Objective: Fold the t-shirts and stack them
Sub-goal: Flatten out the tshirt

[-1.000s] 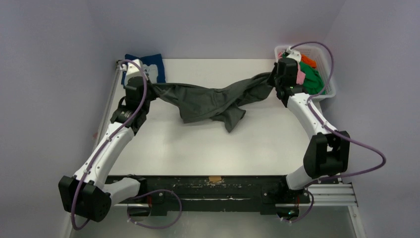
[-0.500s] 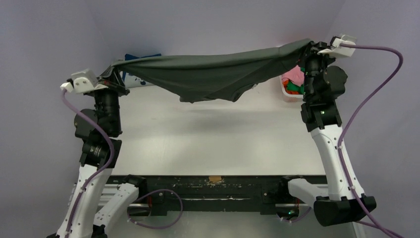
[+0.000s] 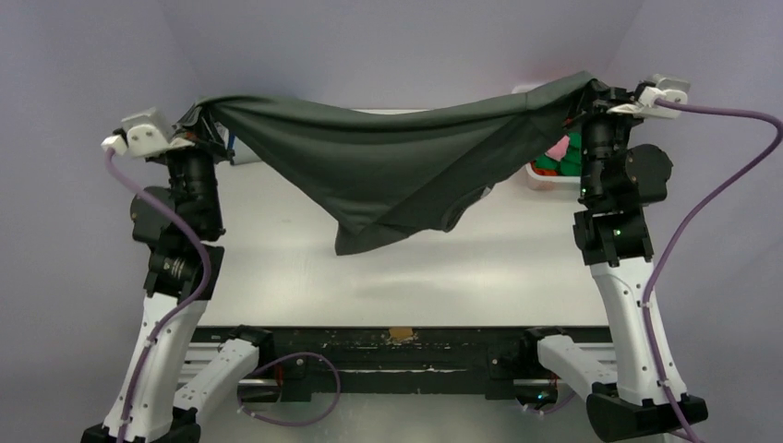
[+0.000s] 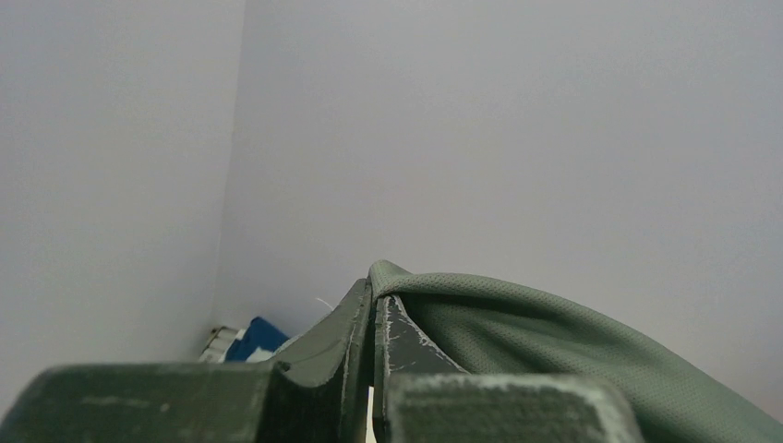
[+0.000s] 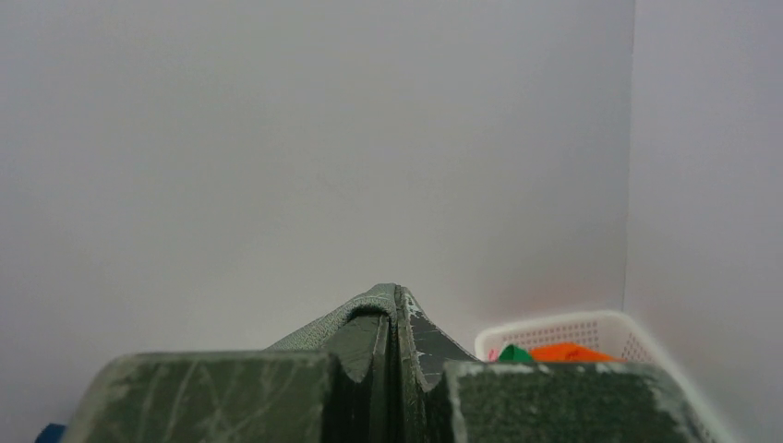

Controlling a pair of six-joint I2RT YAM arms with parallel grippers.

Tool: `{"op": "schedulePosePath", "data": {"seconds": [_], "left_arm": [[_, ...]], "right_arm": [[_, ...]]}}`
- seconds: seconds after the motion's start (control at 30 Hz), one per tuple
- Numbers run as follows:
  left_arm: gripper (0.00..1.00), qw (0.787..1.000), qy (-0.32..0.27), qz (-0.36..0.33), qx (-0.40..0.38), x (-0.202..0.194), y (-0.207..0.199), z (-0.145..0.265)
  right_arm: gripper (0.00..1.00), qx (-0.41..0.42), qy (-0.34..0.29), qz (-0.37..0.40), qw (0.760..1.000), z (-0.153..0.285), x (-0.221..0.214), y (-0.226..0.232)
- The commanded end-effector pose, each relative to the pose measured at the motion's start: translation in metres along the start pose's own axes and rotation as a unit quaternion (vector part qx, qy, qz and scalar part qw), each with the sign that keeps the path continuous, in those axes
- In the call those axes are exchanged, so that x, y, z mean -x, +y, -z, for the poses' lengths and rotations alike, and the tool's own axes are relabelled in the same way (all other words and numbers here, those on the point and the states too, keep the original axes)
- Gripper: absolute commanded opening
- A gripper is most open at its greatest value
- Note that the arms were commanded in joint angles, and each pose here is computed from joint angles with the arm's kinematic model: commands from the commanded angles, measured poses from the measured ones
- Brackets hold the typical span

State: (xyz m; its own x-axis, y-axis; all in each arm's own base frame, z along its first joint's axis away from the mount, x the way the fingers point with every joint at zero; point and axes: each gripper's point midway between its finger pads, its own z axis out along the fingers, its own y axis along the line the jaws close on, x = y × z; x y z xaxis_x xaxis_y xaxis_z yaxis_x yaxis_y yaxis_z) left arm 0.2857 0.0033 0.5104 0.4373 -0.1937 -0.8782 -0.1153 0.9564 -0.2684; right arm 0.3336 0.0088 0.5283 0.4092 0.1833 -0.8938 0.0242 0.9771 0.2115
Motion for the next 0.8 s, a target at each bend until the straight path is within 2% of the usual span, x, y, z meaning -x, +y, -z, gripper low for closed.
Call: {"op": "schedulePosePath", "data": {"seconds": [0.0,0.03,0.17,0.2,0.23,0.27,0.37,0.4,0.43,0.5,0.57,0.63,0.7,0.77], "left_arm": [[0.00,0.988,0.122,-0.037,0.090,-0.088,0.029,-0.032],[0.00,0.982,0.153,-0.041,0.105,-0.113,0.036,-0.037],[0.00,0.950,0.275,-0.062,0.138,-0.224,0.056,-0.047],[0.03,0.941,0.301,-0.069,0.140,-0.252,0.059,-0.049],[0.10,0.931,0.327,-0.076,0.140,-0.278,0.062,-0.051],[0.23,0.921,0.353,-0.082,0.142,-0.303,0.065,-0.053],[0.69,0.880,0.441,-0.083,0.155,-0.359,0.072,-0.053],[0.89,0.868,0.464,-0.077,0.157,-0.368,0.071,-0.053],[0.99,0.859,0.482,-0.075,0.154,-0.374,0.069,-0.052],[1.00,0.855,0.498,-0.055,0.131,-0.380,0.058,-0.049],[1.00,0.855,0.511,-0.019,0.089,-0.379,0.039,-0.039],[1.00,0.845,0.532,0.022,0.045,-0.380,0.019,-0.022],[1.00,0.826,0.560,0.060,-0.010,-0.384,-0.003,0.007],[1.00,0.809,0.583,0.067,-0.040,-0.386,-0.018,0.033]], "right_arm": [[0.00,-0.044,0.114,0.012,0.992,-0.023,-0.085,-0.016],[0.00,-0.053,0.131,0.009,0.990,-0.025,-0.103,-0.018],[0.00,-0.076,0.242,0.004,0.967,-0.024,-0.220,-0.031],[0.00,-0.076,0.263,0.007,0.962,-0.024,-0.247,-0.033],[0.00,-0.081,0.292,0.010,0.953,-0.023,-0.277,-0.036],[0.00,-0.090,0.318,0.011,0.944,-0.023,-0.301,-0.040],[0.00,-0.111,0.390,0.015,0.914,-0.020,-0.367,-0.054],[0.00,-0.118,0.400,0.014,0.909,-0.023,-0.380,-0.057],[0.00,-0.123,0.415,0.016,0.901,-0.023,-0.395,-0.060],[0.03,-0.120,0.427,0.008,0.896,-0.028,-0.405,-0.057],[0.15,-0.110,0.435,-0.001,0.893,-0.030,-0.411,-0.052],[0.18,-0.114,0.442,-0.004,0.890,-0.029,-0.415,-0.052],[0.31,-0.133,0.446,-0.001,0.885,-0.024,-0.418,-0.059],[0.45,-0.156,0.449,0.004,0.880,-0.018,-0.416,-0.065]]}}
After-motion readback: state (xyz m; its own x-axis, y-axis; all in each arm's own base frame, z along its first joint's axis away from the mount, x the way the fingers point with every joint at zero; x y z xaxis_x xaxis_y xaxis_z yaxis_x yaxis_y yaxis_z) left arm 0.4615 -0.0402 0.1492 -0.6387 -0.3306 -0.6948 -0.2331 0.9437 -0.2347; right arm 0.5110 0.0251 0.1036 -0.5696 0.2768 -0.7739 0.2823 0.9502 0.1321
